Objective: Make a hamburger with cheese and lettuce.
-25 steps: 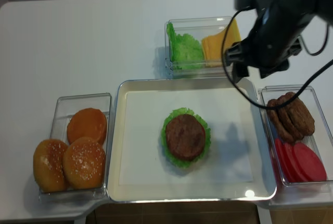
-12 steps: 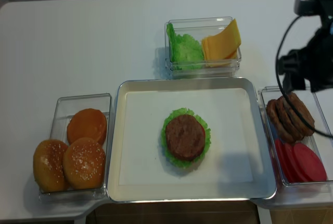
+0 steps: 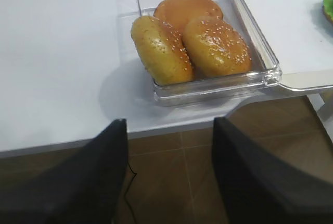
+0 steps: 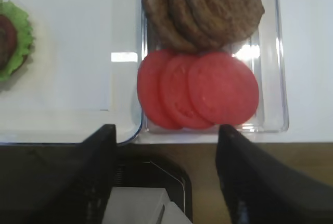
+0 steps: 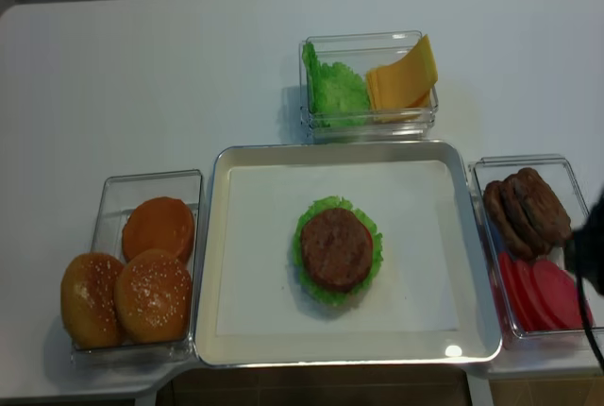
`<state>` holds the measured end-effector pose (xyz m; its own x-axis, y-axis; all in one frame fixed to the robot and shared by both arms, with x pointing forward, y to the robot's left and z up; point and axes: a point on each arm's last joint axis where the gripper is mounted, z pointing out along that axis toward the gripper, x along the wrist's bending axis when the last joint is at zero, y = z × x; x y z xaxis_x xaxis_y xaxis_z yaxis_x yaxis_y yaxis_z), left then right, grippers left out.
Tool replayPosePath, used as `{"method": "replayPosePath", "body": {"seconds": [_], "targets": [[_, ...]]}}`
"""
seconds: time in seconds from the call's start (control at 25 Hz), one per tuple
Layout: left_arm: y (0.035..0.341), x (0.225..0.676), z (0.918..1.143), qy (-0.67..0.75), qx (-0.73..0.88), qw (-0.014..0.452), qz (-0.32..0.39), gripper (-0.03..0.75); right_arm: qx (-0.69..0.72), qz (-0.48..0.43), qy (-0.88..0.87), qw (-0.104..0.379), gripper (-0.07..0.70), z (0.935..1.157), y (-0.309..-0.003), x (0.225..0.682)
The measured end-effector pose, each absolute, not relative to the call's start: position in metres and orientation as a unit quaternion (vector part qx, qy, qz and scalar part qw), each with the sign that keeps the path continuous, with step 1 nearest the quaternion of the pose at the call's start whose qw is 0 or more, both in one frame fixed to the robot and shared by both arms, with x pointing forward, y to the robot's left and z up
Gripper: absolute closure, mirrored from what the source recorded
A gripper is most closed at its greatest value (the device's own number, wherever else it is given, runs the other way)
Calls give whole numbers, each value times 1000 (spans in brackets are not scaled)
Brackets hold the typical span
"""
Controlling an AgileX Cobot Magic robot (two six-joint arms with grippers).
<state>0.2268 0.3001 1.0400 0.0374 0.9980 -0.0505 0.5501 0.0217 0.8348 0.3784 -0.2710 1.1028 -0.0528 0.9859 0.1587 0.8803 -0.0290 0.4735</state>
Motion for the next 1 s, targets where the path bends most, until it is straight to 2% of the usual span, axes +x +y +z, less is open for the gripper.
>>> {"method": "replayPosePath", "body": {"seconds": [0.16,0.52,0.8,1.0], "targets": [[300,227,1040,619,625,357,313,328,673,273,676,124,183,1099,-274,333],[300,227,1040,619,625,357,313,328,629,376,651,198,185,1086,-285,243],[300,227,1040,619,625,357,313,328,597,424,633,251,185,1073,-291,204],[300,227,1040,619,625,357,313,328,601,408,631,272,185,1069,-296,203]]}}
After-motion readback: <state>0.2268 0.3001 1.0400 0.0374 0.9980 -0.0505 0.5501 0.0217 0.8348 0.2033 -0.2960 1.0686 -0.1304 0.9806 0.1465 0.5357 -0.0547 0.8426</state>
